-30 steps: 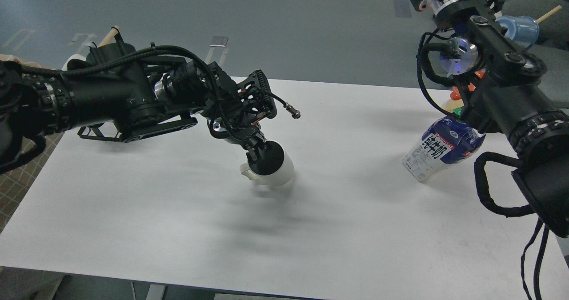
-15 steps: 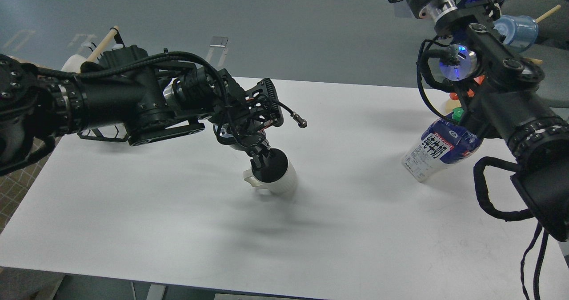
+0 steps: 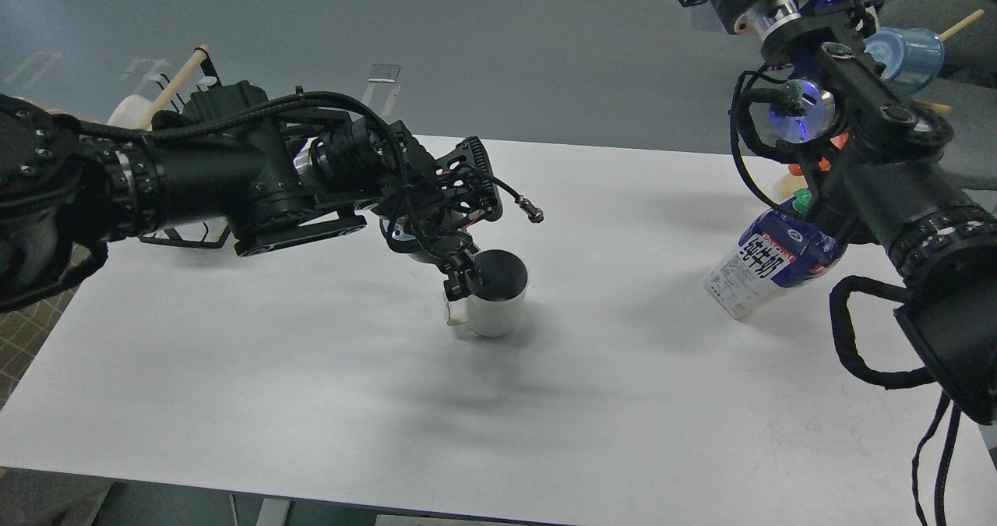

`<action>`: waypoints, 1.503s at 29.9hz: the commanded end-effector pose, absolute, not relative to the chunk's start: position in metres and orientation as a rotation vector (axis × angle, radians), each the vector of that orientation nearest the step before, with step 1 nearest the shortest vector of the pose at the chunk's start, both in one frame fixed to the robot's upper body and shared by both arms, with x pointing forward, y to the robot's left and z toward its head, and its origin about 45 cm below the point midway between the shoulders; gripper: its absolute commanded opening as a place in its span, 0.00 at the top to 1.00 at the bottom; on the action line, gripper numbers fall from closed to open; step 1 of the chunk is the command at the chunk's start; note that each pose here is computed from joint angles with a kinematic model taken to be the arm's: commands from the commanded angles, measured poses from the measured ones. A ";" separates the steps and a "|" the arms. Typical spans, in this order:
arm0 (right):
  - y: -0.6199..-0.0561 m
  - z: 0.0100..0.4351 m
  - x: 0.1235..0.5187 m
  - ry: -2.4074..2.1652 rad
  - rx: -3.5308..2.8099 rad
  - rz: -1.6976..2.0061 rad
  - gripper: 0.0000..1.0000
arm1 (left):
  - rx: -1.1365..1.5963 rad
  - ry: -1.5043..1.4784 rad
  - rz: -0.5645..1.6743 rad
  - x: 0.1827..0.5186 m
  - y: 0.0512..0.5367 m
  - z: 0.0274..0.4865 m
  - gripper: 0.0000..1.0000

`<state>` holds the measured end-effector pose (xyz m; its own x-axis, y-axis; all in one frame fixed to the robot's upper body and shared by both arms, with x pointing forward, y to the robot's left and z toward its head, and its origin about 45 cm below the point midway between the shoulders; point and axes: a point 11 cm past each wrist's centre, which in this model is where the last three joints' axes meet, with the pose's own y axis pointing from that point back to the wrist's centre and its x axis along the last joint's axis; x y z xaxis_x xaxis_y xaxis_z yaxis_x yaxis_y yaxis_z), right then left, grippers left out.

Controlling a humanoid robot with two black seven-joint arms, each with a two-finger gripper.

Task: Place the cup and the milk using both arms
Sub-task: 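Lower the upright mug onto the table center and release it, then raise the left arm away and bring the right gripper to the milk carton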

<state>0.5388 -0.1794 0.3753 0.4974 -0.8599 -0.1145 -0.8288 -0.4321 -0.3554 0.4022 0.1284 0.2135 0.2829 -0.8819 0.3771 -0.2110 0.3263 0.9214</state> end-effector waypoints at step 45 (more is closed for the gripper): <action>-0.411 0.377 0.339 1.275 -2.862 -2.395 0.00 | 0.006 -0.317 0.702 0.478 0.221 0.425 0.02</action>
<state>0.3611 -0.3884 0.3985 0.2871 -0.0993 0.9527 -0.8053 -0.5636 0.1840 0.4781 0.2199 0.4308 0.7150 0.6315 0.2999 -0.6330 0.7669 -0.1057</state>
